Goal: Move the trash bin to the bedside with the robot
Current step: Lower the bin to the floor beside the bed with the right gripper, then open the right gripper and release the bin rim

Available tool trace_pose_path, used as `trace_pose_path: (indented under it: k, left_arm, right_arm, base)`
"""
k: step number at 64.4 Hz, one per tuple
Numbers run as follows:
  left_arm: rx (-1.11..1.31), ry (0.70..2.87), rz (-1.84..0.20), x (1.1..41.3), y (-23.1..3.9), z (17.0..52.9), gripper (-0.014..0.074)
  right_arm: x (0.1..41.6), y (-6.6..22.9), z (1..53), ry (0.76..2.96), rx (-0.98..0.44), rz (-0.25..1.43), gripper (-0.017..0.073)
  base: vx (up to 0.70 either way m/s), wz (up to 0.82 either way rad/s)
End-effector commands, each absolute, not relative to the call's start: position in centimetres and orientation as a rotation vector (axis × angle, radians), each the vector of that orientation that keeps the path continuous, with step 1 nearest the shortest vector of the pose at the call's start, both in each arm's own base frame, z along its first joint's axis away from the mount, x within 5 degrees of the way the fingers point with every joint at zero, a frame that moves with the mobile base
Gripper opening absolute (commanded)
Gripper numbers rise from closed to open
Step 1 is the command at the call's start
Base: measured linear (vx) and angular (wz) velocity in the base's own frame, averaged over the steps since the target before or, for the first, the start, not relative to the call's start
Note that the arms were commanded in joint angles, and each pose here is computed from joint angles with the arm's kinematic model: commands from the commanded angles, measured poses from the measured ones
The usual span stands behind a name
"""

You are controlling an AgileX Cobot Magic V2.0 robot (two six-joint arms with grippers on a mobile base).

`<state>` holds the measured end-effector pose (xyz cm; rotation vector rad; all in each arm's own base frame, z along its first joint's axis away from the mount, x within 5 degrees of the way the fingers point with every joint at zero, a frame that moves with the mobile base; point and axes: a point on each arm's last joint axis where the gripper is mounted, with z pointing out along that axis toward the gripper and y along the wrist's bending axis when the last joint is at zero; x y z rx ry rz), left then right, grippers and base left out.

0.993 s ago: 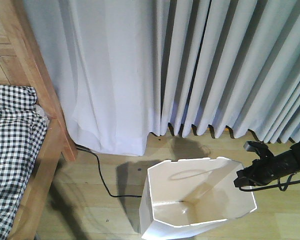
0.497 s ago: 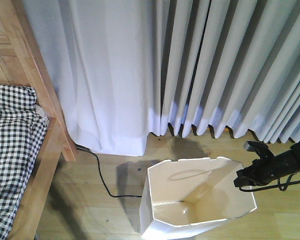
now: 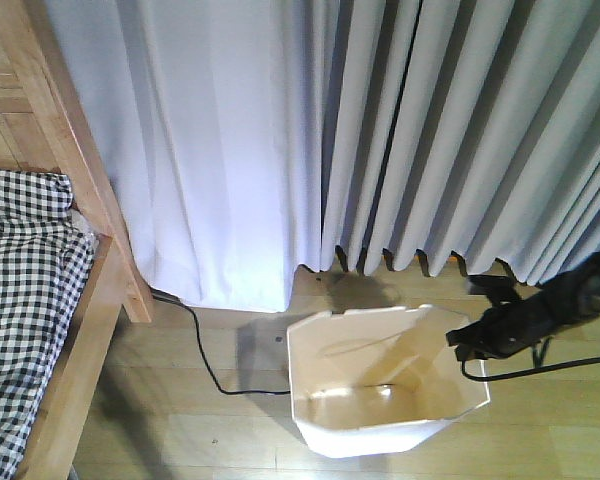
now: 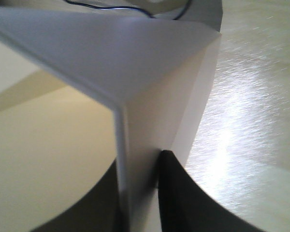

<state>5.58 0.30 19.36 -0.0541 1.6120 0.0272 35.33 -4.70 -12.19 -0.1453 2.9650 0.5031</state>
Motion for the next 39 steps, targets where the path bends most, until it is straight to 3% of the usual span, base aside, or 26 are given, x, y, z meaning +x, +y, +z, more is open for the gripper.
trace_pose_path:
  k: [1, 7, 17, 26, 39]
  left_arm:
    - [-0.055, 1.514, 0.019, 5.4, 0.3, 20.8, -0.0006]
    - [-0.055, 1.514, 0.019, 5.4, 0.3, 20.8, -0.0006]
    - [-0.055, 1.514, 0.019, 5.4, 0.3, 20.8, -0.0006]
    - [-0.055, 1.514, 0.019, 5.4, 0.3, 20.8, -0.0006]
    - [-0.055, 1.514, 0.019, 5.4, 0.3, 20.8, -0.0006]
  right_arm:
    - [38.0, -3.7, -10.4, 2.896, -0.061, 0.622, -0.0005]
    - [38.8, -3.9, -12.3, 2.904, 0.063, 0.630, -0.0005]
    - [39.7, -3.6, -15.6, 2.926, 0.150, 0.748, -0.0005]
    - [39.5, -3.2, -18.4, 2.973, 0.139, 0.831, -0.0005]
    - [39.5, -3.6, -21.1, 3.032, 0.120, 0.779, -0.0005]
  base:
    - [0.00, 0.00]
    - [0.00, 0.00]
    - [0.00, 0.00]
    - [0.00, 0.00]
    - [0.00, 0.00]
